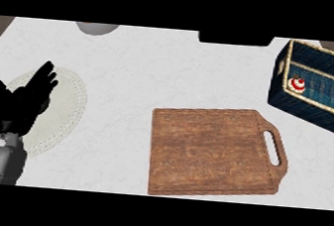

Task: Pick the cupcake from the cutting board and place it in the basket

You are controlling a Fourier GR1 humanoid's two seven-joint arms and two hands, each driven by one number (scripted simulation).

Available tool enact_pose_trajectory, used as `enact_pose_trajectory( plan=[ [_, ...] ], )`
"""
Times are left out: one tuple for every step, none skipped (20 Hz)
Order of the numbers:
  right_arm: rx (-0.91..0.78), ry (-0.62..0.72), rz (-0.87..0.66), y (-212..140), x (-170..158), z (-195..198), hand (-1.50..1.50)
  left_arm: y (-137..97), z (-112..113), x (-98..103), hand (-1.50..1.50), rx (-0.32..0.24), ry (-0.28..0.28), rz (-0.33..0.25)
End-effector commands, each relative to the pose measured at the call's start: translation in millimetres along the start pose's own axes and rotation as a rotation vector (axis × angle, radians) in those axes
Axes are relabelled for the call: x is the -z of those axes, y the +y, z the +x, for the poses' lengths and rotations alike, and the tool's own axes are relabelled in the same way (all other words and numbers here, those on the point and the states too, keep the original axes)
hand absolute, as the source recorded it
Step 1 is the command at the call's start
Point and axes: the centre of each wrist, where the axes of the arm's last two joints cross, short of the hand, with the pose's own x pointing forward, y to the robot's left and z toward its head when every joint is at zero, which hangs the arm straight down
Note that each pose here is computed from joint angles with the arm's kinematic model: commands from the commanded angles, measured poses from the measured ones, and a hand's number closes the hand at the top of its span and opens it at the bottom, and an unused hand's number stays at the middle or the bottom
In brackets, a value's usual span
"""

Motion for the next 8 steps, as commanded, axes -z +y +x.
enact_pose_trajectory(
  plan=[
    [0.007,0.013,0.042,-72.3,4.2,-20.2,-1.50,0.5,-11.8,-8.9,0.00,-0.004,0.001,0.000],
    [0.007,-0.001,0.071,-92.7,14.0,-7.1,-1.50,3.8,10.3,6.4,0.00,-0.006,-0.002,0.015],
    [-0.031,0.029,0.102,-87.9,13.3,-28.3,-1.50,-4.9,4.8,-3.3,0.00,0.011,-0.002,-0.004],
    [-0.043,0.024,0.128,-115.1,7.5,-24.4,-1.50,8.0,3.8,-2.3,0.00,-0.002,0.009,-0.001],
    [-0.023,0.040,0.139,-124.6,6.1,-35.9,-1.50,4.6,-18.6,-8.2,0.00,-0.010,0.012,0.015],
    [-0.015,0.016,0.152,-135.6,7.0,-47.8,-1.50,-5.9,-18.0,-9.7,0.00,-0.001,0.002,0.010],
    [-0.020,0.010,0.188,-146.4,16.3,-30.2,-1.50,18.6,7.1,2.6,0.00,-0.002,-0.019,-0.009],
    [-0.047,0.030,0.193,-160.3,11.9,-40.5,-1.50,8.3,-3.5,6.2,0.00,-0.002,0.001,0.005]
  ],
)
